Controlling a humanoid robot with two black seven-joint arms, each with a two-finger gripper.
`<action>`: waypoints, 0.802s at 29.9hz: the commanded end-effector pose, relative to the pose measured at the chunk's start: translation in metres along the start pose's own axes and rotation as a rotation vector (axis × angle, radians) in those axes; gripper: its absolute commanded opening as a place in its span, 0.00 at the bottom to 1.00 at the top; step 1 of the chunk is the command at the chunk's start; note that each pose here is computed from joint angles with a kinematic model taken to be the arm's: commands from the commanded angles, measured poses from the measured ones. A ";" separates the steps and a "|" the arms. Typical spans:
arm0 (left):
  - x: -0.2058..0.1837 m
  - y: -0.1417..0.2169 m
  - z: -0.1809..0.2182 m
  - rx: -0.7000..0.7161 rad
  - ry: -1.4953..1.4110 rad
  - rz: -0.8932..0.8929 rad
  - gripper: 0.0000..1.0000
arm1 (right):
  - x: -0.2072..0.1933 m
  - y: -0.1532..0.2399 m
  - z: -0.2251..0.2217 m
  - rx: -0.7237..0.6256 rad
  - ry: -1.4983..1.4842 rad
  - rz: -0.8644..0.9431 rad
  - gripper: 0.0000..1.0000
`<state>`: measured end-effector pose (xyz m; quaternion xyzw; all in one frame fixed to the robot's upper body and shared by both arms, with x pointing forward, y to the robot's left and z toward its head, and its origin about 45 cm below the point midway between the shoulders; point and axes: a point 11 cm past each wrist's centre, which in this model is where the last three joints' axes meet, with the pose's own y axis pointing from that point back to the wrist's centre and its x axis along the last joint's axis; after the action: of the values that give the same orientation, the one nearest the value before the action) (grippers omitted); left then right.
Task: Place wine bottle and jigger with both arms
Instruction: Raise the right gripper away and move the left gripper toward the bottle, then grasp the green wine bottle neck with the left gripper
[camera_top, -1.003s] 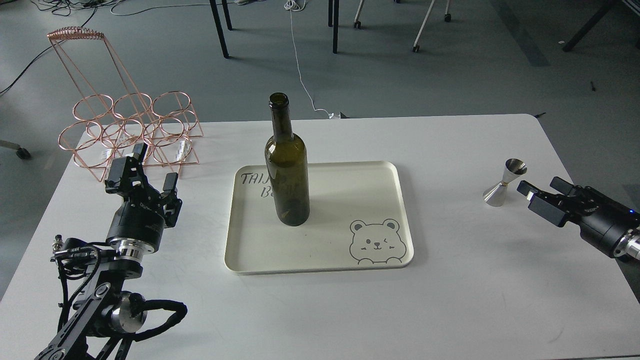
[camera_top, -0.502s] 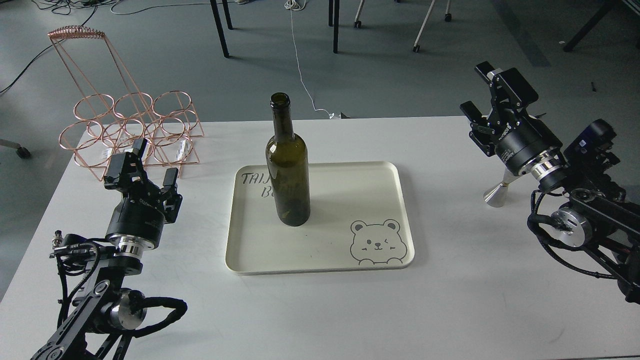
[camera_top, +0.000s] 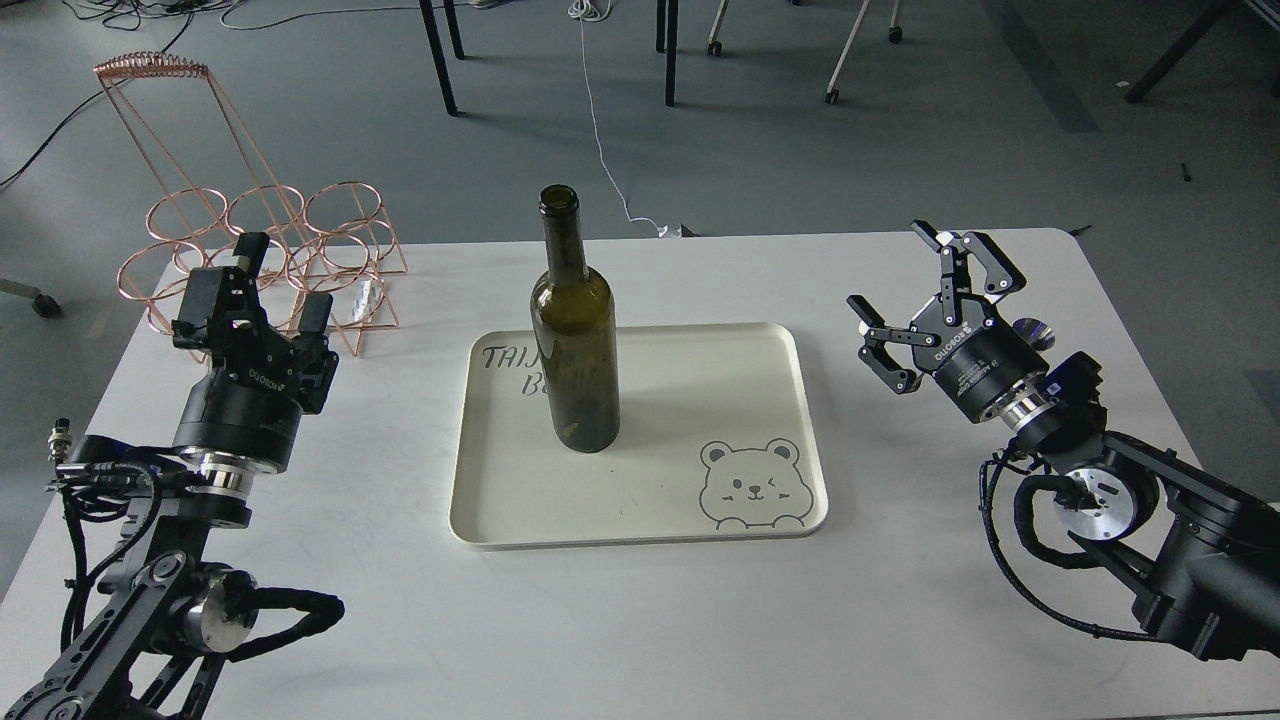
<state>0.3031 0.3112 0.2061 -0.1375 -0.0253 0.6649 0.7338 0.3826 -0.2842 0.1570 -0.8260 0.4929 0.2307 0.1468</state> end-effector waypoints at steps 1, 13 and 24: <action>0.001 0.000 0.018 -0.058 -0.139 -0.081 0.98 | 0.002 0.005 0.006 -0.007 -0.015 0.012 0.98; -0.033 -0.001 0.060 -0.113 -0.738 -0.568 0.98 | 0.009 0.009 0.001 -0.004 -0.002 0.029 0.99; -0.078 -0.034 0.077 -0.265 -1.313 -0.947 0.98 | 0.009 0.010 0.003 -0.011 0.002 0.028 0.99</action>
<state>0.3011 0.2587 0.2903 0.2101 -0.5448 0.2609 0.7688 0.3776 -0.2939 0.1505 -0.8202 0.5029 0.2341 0.1398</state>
